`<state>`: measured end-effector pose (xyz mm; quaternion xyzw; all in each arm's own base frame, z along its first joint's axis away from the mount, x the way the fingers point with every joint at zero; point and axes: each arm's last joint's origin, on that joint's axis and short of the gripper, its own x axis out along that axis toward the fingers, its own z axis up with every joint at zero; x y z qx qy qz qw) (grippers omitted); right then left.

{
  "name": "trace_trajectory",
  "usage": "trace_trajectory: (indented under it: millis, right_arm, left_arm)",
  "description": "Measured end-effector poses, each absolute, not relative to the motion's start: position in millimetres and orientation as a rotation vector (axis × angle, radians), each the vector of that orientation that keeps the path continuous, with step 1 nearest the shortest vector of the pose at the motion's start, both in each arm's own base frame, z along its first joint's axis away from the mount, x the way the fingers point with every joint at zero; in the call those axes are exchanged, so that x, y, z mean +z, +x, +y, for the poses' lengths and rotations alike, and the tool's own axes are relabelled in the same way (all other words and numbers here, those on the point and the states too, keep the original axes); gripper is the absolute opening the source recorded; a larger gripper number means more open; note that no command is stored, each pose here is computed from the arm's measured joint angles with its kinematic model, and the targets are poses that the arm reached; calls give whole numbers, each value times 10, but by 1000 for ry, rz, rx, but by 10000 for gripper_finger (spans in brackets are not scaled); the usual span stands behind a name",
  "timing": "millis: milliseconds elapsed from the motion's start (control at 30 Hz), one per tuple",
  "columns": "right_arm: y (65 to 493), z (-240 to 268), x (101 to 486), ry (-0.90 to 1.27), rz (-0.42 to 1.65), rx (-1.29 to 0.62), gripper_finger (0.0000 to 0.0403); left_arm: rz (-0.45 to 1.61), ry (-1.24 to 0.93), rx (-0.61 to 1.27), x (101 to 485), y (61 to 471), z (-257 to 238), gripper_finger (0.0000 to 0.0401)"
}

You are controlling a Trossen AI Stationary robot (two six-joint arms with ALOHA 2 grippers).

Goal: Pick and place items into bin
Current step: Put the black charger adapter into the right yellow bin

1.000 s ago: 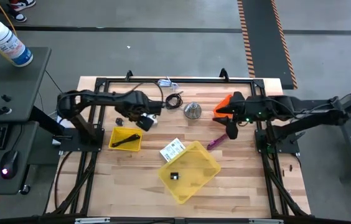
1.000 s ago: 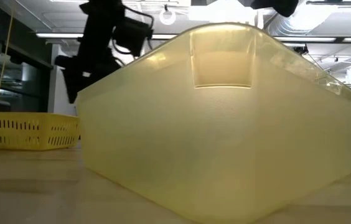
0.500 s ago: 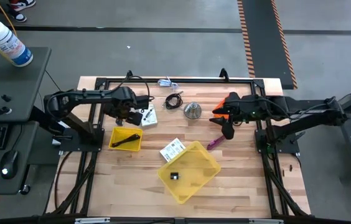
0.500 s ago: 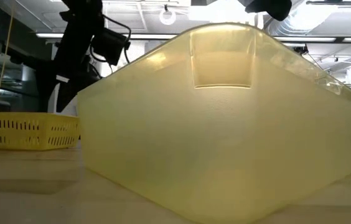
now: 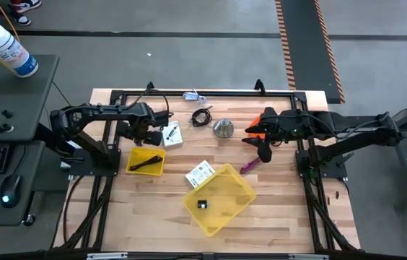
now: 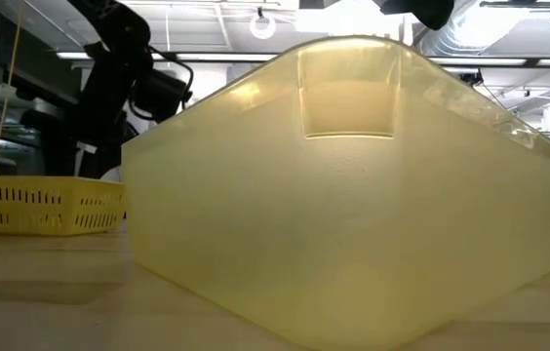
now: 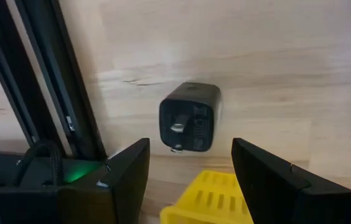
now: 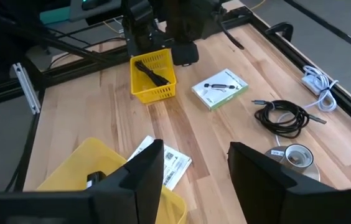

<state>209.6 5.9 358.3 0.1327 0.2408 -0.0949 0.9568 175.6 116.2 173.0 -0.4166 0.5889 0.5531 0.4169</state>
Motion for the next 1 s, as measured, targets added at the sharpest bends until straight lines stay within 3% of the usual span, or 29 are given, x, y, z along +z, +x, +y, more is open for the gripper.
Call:
trace_trajectory:
  millis: [1000]
  right_arm:
    - [2097,61,3581,278,490,-187,173]
  left_arm:
    - [1412,-1055,1439,1631,1666,1234,216]
